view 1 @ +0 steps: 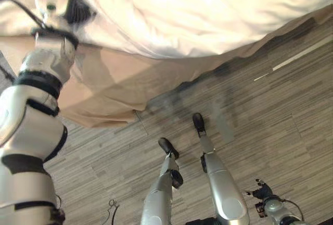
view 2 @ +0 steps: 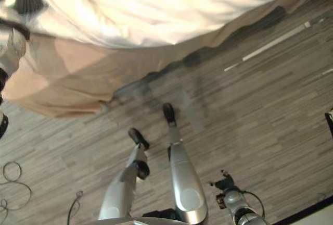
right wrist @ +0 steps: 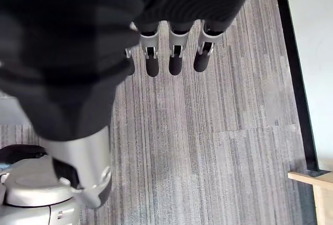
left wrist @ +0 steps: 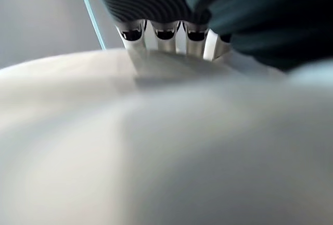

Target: Tidy up the quilt and then pick up the clothes from the bed and put them into the laundry hamper.

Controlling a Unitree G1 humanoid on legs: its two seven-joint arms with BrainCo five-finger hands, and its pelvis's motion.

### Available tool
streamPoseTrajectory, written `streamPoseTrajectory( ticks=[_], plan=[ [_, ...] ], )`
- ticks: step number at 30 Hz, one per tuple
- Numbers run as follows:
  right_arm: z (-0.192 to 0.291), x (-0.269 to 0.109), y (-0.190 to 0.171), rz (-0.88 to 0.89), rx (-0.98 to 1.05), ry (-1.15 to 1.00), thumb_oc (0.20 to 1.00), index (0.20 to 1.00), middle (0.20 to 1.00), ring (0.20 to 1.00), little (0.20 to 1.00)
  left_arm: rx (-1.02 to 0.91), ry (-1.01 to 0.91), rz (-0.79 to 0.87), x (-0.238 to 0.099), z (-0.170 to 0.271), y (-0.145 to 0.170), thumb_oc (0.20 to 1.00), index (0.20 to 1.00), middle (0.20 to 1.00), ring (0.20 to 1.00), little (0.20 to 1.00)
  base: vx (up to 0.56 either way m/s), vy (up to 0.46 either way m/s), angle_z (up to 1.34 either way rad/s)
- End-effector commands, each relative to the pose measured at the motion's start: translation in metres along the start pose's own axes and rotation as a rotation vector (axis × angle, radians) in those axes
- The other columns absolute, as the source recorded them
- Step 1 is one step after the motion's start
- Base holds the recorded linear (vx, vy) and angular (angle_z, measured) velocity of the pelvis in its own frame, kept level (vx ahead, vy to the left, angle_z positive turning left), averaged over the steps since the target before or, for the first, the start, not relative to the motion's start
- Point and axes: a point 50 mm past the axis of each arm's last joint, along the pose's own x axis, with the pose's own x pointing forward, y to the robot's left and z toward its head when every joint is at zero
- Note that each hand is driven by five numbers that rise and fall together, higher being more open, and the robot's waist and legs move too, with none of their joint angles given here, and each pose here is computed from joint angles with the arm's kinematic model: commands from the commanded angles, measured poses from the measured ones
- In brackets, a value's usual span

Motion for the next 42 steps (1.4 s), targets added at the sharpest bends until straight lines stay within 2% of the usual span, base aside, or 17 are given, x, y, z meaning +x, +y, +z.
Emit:
streamPoseTrajectory(
  ticks=[1,2,6,8,10,11,12,14,19,21,22,23,24,25,29,32,42],
  plan=[
    [-0.050,-0.012,0.000,-0.006,-0.006,0.164,1.000,1.000,1.000,1.000,1.000,-0.071,0.156,-0.218,-0.029,-0.029,-0.046,0.200,0.200,0.200,0.200,0.200,0.16,-0.050,-0.03],
    [-0.056,-0.013,-0.007,-0.023,0.008,0.190,1.000,1.000,1.000,1.000,1.000,-0.173,0.235,-0.329,-0.063,-0.043,-0.083,0.200,0.200,0.200,0.200,0.200,0.12,-0.028,0.01],
    [-0.077,-0.021,-0.009,-0.023,-0.014,0.268,1.000,1.000,1.000,1.000,1.000,-0.359,0.370,-0.513,-0.142,-0.053,-0.145,0.200,0.200,0.200,0.200,0.200,0.20,0.007,0.04],
    [-0.083,-0.023,-0.009,-0.027,-0.033,0.290,1.000,1.000,1.000,1.000,1.000,-0.390,0.383,-0.543,-0.161,-0.052,-0.155,0.200,0.200,0.200,0.200,0.200,0.08,0.021,0.22],
    [-0.090,-0.026,-0.003,-0.012,-0.055,0.322,1.000,1.000,1.000,1.000,1.000,-0.494,0.440,-0.671,-0.224,-0.041,-0.185,0.200,0.200,0.200,0.200,0.200,0.05,0.039,0.29],
    [-0.092,-0.028,-0.002,-0.009,-0.058,0.333,1.000,1.000,1.000,1.000,1.000,-0.528,0.455,-0.709,-0.243,-0.035,-0.191,0.931,0.931,0.931,0.931,0.931,0.00,0.025,0.25],
    [-0.092,-0.027,-0.002,-0.009,-0.059,0.332,1.000,1.000,1.000,1.000,1.000,-0.527,0.456,-0.709,-0.243,-0.035,-0.191,1.000,1.000,1.000,1.000,1.000,0.01,0.038,0.32],
    [-0.094,-0.028,-0.002,-0.029,-0.029,0.362,1.000,1.000,1.000,1.000,1.000,-0.605,0.558,-0.843,-0.311,-0.022,-0.209,1.000,1.000,1.000,1.000,1.000,0.05,0.037,0.22],
    [-0.089,-0.023,-0.032,-0.123,-0.043,0.343,1.000,1.000,1.000,1.000,1.000,-0.609,0.736,-1.012,-0.388,-0.018,-0.219,1.000,1.000,1.000,1.000,1.000,0.02,0.031,0.19],
    [-0.040,-0.009,-0.079,-0.249,-0.057,0.107,1.000,1.000,1.000,1.000,1.000,-0.575,0.871,-1.136,-0.444,-0.021,-0.216,1.000,1.000,1.000,1.000,1.000,0.01,0.042,0.26],
    [-0.040,-0.009,-0.080,-0.249,-0.057,0.107,1.000,1.000,1.000,1.000,1.000,-0.575,0.871,-1.136,-0.444,-0.021,-0.216,1.000,1.000,1.000,1.000,1.000,0.03,0.061,0.10],
    [0.031,-0.019,-0.127,-0.394,-0.065,-0.239,1.000,1.000,1.000,1.000,1.000,-0.574,0.952,-1.200,-0.480,-0.018,-0.209,1.000,1.000,1.000,1.000,1.000,0.03,0.068,0.09],
    [0.073,-0.042,-0.155,-0.491,-0.063,-0.463,0.200,0.200,0.200,0.200,0.200,-0.566,0.994,-1.240,-0.501,-0.014,-0.204,1.000,1.000,1.000,1.000,1.000,0.03,0.079,0.13],
    [0.093,-0.056,-0.163,-0.536,-0.061,-0.585,0.200,0.200,0.200,0.200,0.200,-0.566,1.012,-1.265,-0.511,-0.008,-0.202,1.000,1.000,1.000,1.000,1.000,0.00,0.025,0.06],
    [0.188,-0.109,-0.183,-0.696,-0.051,-1.020,0.200,0.200,0.200,0.200,0.200,-0.625,0.966,-1.225,-0.498,0.007,-0.208,1.000,1.000,1.000,1.000,1.000,-0.21,-0.035,0.07],
    [0.276,-0.163,-0.174,-0.672,0.075,-1.390,0.200,0.200,0.200,0.200,0.200,-0.774,0.836,-1.069,-0.439,0.025,-0.218,1.000,1.000,1.000,1.000,1.000,-0.30,-0.064,0.37],
    [0.390,-0.205,-0.131,-0.307,0.399,-1.572,0.200,0.200,0.200,0.200,0.200,-1.099,0.707,-0.921,-0.384,0.063,-0.212,1.000,1.000,1.000,1.000,1.000,-0.14,-0.014,0.34]
  ],
)
